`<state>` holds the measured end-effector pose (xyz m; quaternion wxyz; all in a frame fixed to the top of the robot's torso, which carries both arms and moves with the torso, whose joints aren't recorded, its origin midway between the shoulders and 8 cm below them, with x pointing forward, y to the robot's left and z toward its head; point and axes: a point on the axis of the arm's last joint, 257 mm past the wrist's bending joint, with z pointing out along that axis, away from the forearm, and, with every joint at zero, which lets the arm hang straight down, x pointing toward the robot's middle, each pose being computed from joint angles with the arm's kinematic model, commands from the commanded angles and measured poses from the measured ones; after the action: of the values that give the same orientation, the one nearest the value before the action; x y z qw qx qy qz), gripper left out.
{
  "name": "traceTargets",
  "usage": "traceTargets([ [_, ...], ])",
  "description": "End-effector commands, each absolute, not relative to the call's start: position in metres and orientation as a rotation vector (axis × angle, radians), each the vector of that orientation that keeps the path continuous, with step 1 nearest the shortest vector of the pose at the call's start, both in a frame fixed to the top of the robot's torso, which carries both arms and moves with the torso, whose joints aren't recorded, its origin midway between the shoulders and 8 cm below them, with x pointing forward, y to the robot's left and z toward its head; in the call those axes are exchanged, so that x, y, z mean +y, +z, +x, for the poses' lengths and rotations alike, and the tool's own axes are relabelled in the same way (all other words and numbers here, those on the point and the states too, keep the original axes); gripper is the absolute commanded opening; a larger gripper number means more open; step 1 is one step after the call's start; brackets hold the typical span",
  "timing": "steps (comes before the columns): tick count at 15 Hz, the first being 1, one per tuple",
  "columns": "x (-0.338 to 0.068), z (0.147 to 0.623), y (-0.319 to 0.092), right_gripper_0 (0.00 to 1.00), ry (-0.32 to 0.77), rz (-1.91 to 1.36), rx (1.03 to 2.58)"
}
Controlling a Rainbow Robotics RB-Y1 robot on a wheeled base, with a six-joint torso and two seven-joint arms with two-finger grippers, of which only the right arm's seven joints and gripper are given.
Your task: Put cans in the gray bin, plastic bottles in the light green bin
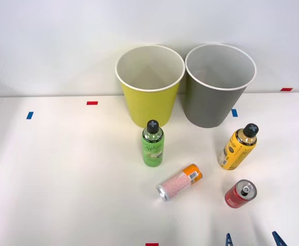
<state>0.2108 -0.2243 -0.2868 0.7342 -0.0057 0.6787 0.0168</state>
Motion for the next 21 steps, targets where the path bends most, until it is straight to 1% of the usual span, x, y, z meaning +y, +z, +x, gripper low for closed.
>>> traceTargets([
  [1,-0.2243,0.2108,-0.2868,1.00,0.037,-0.012,1.492],
  [21,-0.2243,0.2108,-0.2868,1.00,0.037,-0.012,1.492],
])
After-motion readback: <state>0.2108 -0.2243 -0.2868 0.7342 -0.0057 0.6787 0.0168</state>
